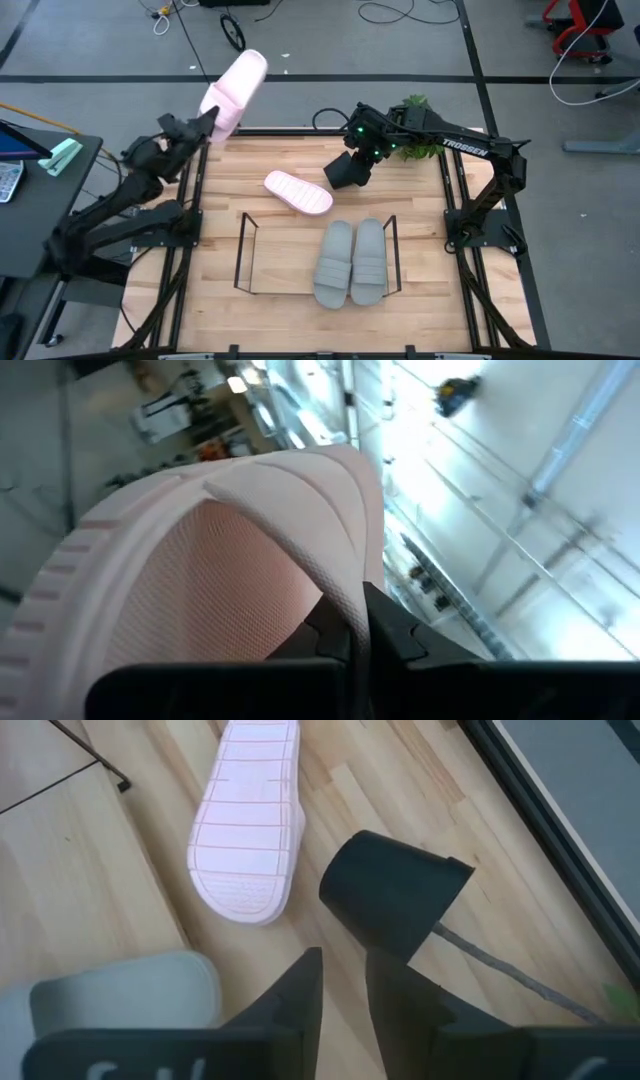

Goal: Pick and place slides into the shelf
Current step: Put the left pink slipper on the shelf

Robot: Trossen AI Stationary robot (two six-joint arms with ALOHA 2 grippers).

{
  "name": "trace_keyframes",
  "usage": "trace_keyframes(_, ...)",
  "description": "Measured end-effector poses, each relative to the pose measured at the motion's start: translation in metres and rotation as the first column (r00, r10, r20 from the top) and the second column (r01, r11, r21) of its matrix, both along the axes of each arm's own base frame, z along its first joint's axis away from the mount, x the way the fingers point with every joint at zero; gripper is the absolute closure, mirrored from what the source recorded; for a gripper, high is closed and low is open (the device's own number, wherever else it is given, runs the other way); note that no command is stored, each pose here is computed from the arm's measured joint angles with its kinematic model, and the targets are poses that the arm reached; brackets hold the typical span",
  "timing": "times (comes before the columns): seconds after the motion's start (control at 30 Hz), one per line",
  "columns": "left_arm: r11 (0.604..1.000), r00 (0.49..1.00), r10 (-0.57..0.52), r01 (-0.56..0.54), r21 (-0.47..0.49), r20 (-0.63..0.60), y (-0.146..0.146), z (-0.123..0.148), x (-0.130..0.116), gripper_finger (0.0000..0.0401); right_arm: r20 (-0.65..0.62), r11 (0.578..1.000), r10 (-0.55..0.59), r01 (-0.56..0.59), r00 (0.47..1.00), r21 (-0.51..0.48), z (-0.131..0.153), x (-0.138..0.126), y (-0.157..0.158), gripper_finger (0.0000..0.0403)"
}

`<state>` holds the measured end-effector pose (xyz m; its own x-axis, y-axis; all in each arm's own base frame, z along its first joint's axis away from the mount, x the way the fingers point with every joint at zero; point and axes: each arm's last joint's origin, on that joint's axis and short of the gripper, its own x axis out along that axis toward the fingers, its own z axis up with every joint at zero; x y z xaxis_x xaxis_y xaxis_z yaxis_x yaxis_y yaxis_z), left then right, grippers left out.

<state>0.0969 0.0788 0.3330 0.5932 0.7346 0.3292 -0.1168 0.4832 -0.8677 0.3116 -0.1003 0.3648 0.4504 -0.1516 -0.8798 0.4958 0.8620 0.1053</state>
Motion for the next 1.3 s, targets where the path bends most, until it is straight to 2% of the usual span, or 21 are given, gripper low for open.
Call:
trace_keyframes(0.1,0.999,0.999,0.001,0.002,0.041,-0.053,-0.009,0.024,0.005,0.0391,0.0,1.0,-0.005,0.005,1.0,0.001,0.0,0.0,0.0,0.0325)
trace_keyframes(0.23,0.999,0.983,0.009,-0.001,0.041,-0.185,-0.017,0.05,0.015,0.0391,0.001,1.0,-0.01,0.01,1.0,0.003,0.0,0.0,-0.001,0.0331)
trace_keyframes(0.43,0.999,0.965,-0.046,0.049,0.007,-0.259,-0.028,0.068,0.044,0.0391,0.002,1.0,-0.022,0.022,1.0,0.01,0.0,0.0,0.0,0.0341)
trace_keyframes(0.57,0.999,0.954,-0.037,0.024,-0.046,-0.298,-0.043,0.063,0.068,0.0391,-0.025,1.0,-0.011,0.011,1.0,0.006,0.002,-0.007,0.002,0.0352)
trace_keyframes(0.7,0.994,0.952,0.014,-0.046,-0.098,-0.305,-0.07,0.057,0.086,0.0391,-0.049,0.998,0.016,-0.019,0.999,-0.056,0.015,-0.025,0.007,0.0369)
trace_keyframes(0.83,0.976,0.953,0.117,-0.162,-0.146,-0.278,-0.104,0.051,0.1,0.0391,0.016,0.99,0.022,-0.02,1.0,-0.14,0.04,-0.051,0.013,0.0389)
trace_keyframes(0.97,0.938,0.941,0.22,-0.276,-0.208,-0.256,-0.139,0.04,0.118,0.0391,0.094,0.978,0.061,-0.041,0.994,-0.205,0.063,-0.079,0.022,0.0399)
trace_keyframes(1.13,0.93,0.961,0.203,-0.249,-0.27,-0.189,-0.162,0.02,0.15,0.0391,0.175,0.966,0.093,-0.046,0.98,-0.256,0.081,-0.102,0.029,0.0388)
trace_keyframes(1.3,0.922,0.964,0.213,-0.252,-0.296,-0.157,-0.177,0.017,0.189,0.0391,0.198,0.961,0.105,-0.048,0.975,-0.272,0.088,-0.113,0.033,0.038)
